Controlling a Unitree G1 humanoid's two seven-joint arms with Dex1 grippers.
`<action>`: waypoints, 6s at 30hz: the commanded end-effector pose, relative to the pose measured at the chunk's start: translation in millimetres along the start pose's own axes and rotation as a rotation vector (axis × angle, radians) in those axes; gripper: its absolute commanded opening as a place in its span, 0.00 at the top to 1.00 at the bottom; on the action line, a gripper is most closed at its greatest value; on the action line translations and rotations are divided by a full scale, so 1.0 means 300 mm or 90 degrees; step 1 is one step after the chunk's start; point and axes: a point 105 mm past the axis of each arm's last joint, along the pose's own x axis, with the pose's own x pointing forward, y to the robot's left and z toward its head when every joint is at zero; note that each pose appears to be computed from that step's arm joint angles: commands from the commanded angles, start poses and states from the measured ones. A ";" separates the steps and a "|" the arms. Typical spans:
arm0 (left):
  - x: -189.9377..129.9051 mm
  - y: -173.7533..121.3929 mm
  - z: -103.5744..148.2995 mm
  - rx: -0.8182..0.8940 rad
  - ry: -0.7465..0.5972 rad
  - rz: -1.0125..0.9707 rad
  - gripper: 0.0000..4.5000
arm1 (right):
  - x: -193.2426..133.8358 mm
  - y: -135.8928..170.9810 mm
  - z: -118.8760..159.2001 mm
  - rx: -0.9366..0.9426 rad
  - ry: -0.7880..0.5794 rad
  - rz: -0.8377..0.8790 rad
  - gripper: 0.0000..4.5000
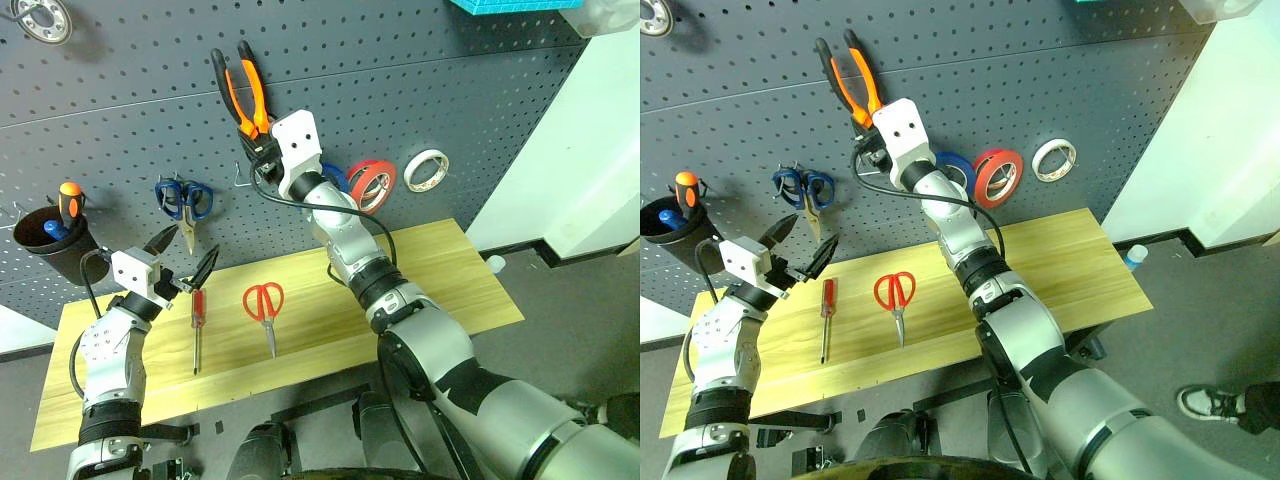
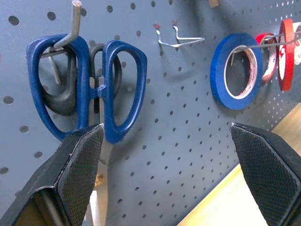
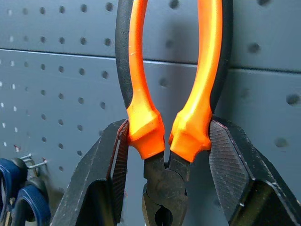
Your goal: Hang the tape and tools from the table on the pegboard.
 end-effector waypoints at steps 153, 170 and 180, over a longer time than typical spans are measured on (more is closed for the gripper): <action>0.179 -0.529 -0.355 -0.317 0.768 0.194 0.77 | -0.996 -0.258 -0.168 -0.193 0.363 0.459 0.00; -0.058 -0.159 -0.012 -0.158 0.272 0.042 0.77 | -0.882 -0.186 -0.116 -0.200 0.252 0.442 0.00; -0.027 -0.033 0.179 -0.078 0.031 0.064 0.77 | -0.806 -0.153 -0.061 -0.183 0.183 0.452 0.00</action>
